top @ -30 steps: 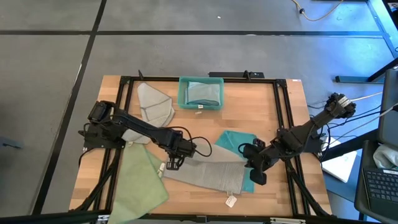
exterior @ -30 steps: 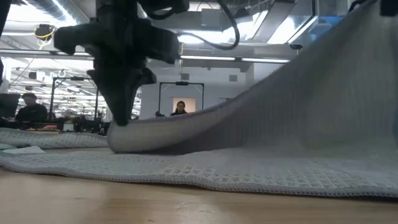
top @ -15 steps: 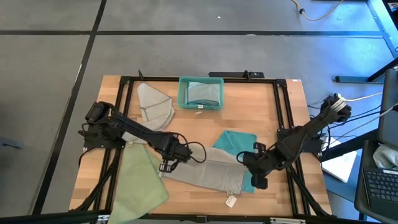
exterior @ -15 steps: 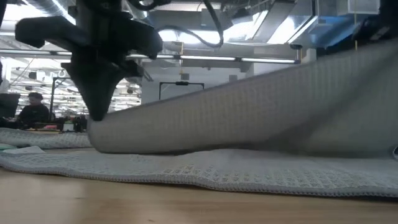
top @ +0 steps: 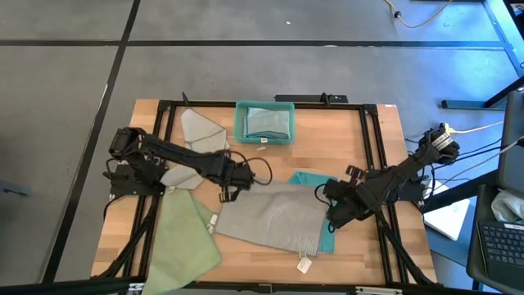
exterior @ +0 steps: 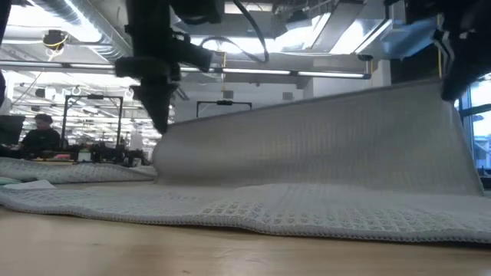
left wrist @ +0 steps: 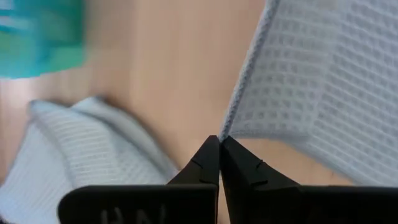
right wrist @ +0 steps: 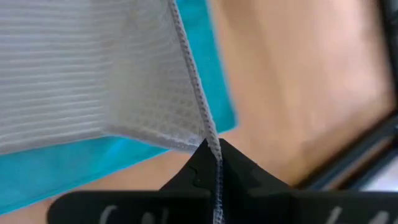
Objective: Fold microfiber towels
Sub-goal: Fold the gray towel
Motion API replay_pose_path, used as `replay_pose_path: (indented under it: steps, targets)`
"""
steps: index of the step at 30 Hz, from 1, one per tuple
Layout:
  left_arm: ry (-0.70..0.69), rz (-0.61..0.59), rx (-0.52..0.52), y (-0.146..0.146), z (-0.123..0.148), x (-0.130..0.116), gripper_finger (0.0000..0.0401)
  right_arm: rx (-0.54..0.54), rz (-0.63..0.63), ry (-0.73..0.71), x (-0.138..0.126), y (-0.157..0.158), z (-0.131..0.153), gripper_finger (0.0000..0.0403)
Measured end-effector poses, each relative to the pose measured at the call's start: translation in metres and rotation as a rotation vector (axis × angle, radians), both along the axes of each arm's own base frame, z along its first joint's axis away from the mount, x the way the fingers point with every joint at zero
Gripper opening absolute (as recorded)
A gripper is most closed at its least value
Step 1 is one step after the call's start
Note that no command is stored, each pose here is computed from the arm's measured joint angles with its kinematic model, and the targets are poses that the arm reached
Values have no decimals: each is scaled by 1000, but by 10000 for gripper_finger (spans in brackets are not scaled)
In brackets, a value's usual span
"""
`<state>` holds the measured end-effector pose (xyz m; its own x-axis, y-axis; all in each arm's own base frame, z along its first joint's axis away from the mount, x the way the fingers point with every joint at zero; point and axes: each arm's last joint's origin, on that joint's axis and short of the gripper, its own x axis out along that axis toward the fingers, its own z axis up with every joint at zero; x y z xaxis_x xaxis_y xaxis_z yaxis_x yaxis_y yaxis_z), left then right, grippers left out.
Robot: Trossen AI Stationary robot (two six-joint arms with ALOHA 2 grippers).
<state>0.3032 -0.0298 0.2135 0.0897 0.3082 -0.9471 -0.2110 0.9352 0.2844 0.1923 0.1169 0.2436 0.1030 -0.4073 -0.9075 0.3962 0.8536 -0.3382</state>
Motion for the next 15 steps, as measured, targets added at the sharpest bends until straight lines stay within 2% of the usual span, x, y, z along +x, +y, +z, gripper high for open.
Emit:
replay_pose_path:
  steps: [3,6,11,15]
  targets:
    - [-38,37,15,8,9,-3,0,-58,14,-16,0,-2,10,10]
    - [-55,53,21,13,16,-6,0,-56,18,-54,4,0,16,10]
    - [-47,39,4,11,17,-8,0,54,74,-94,12,7,12,10]
    - [-64,27,0,8,14,-8,0,68,57,-41,10,7,-4,10]
